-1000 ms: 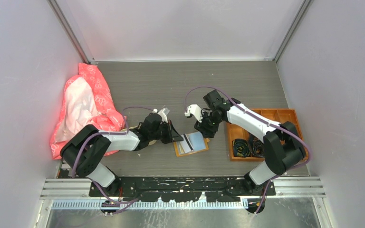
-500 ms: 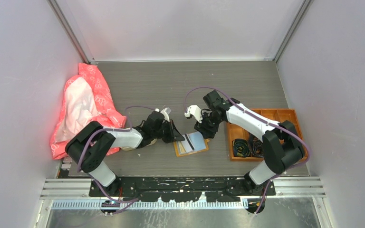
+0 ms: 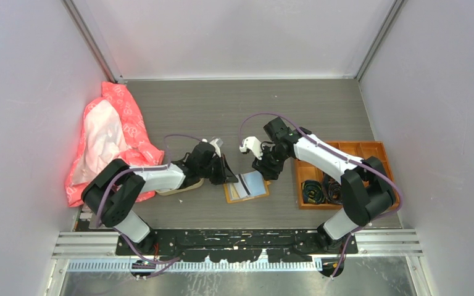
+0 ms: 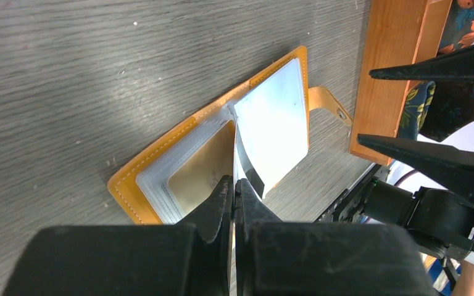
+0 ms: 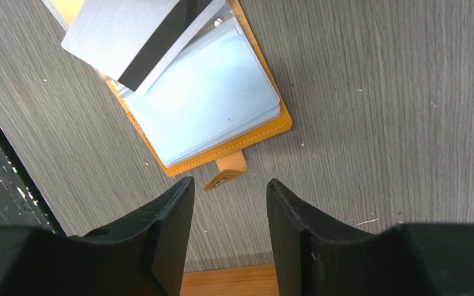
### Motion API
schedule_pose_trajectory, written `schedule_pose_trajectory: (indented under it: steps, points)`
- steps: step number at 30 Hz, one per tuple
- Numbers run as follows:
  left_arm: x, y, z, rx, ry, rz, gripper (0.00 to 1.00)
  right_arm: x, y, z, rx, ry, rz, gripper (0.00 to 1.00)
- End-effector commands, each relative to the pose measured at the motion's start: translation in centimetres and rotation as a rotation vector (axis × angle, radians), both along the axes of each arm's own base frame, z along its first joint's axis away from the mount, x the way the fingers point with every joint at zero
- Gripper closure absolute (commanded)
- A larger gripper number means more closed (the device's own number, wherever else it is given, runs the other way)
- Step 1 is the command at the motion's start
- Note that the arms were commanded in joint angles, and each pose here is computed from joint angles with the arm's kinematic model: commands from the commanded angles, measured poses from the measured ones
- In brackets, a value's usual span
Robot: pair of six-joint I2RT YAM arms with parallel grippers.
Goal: Put the credit cards into the card holder
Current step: Insert the credit card into the card holder.
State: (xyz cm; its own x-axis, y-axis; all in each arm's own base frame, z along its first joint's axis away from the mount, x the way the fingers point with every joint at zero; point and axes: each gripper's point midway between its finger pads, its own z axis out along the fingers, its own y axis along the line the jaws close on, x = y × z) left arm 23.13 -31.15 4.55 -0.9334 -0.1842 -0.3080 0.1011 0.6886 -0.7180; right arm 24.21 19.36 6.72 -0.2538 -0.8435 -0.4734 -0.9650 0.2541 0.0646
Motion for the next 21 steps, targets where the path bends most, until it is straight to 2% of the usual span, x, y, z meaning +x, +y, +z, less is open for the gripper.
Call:
schedule_pose_trajectory:
  steps: [1,13,21]
  points:
    - [1.0,1.5,1.2,0.069,-0.075,0.02,1.0,0.0,0.6,0.7,0.028,-0.017,0.03,0.48]
    - [1.3,0.9,2.1,0.052,-0.1,-0.009,1.0,-0.1,0.7,0.7,0.028,-0.014,0.035,0.48]
    - [1.7,1.3,4.0,0.051,-0.167,-0.001,1.0,-0.2,0.6,0.5,0.023,-0.008,0.039,0.48]
